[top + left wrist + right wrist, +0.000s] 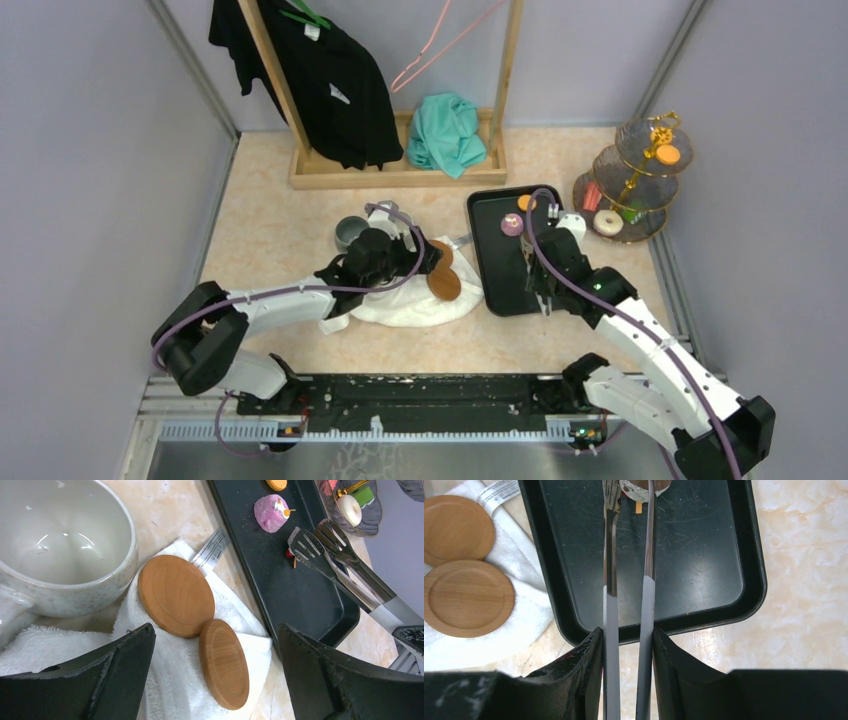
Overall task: Serve the afternoon tea
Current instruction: Adjust the dessert on the tray.
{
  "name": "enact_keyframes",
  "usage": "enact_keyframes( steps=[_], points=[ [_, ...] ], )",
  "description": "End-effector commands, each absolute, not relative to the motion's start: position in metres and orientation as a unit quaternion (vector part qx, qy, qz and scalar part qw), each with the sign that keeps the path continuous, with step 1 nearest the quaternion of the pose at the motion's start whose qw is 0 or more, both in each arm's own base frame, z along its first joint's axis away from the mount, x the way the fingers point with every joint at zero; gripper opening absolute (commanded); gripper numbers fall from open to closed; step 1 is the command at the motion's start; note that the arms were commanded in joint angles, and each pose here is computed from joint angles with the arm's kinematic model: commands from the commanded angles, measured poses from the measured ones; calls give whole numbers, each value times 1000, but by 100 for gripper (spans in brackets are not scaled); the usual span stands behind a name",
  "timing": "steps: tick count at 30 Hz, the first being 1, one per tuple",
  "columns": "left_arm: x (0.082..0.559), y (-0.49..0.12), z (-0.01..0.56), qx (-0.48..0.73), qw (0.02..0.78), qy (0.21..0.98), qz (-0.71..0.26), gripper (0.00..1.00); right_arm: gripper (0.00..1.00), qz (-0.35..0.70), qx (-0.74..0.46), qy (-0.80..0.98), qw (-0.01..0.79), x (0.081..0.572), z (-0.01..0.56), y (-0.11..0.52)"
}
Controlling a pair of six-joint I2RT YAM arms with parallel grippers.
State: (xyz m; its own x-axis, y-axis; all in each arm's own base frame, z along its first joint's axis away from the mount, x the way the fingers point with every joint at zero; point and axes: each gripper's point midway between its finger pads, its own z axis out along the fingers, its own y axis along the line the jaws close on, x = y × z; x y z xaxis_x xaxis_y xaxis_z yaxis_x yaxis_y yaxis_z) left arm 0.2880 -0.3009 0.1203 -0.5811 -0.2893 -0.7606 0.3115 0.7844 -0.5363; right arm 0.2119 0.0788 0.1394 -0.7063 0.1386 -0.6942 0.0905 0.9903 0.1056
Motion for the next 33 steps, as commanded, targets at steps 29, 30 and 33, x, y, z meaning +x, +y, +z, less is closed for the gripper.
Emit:
enact_keyframes(
  steps=[29, 30, 33],
  points=[
    [285, -301, 138, 8, 475, 810, -344, 96, 0, 191, 136, 870, 434, 212, 195, 113],
    [285, -300, 138, 8, 476, 810, -343, 96, 0, 210, 142, 865, 432, 211, 196, 118],
    [285, -299, 141, 8, 480, 808, -343, 96, 0, 274, 163, 847, 425, 206, 202, 133]
  ],
)
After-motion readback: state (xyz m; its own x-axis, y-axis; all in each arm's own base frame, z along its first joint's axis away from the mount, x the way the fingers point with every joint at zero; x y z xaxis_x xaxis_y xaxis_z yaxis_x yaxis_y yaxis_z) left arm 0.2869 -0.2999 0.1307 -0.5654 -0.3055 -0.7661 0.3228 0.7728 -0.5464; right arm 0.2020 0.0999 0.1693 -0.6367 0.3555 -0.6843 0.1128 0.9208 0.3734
